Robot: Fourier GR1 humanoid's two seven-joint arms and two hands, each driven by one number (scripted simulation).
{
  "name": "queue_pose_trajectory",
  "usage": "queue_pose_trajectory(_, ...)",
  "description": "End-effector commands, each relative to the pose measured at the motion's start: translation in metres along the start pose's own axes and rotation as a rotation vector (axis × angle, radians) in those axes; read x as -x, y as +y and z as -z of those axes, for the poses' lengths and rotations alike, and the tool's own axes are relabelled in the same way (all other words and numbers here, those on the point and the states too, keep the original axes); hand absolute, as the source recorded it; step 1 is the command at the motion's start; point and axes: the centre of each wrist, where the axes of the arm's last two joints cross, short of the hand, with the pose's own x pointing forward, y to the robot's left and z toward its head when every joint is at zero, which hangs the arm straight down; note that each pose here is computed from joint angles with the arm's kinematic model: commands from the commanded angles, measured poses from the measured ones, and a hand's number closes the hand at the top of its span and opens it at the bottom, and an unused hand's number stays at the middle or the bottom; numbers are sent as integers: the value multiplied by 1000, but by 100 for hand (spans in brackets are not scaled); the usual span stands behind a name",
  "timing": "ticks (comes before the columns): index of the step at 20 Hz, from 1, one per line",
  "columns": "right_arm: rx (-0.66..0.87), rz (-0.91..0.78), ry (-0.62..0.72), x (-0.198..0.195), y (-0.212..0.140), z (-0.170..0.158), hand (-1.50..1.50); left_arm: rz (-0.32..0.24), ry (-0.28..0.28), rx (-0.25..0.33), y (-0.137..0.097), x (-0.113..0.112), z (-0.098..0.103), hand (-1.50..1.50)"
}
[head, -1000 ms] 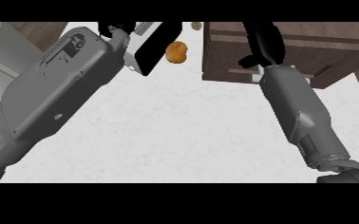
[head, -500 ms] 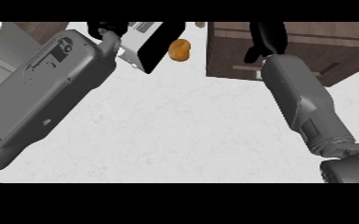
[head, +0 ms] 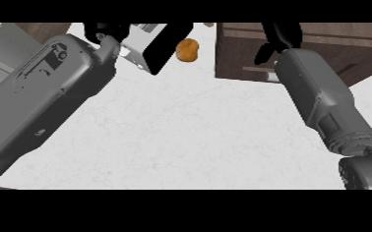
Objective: Pick up the can, place it into the drawer and close the drawer
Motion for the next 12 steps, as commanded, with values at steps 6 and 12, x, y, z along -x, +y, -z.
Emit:
queue_pose_trajectory(6, 70, 586, 85, -36, -13, 19, -150, -6, 12, -12, 8, -1, -1, -150)
queue_pose_trajectory(12, 78, 699, 82, -14, -34, 28, -150, -9, 3, -16, 9, 4, -9, -150)
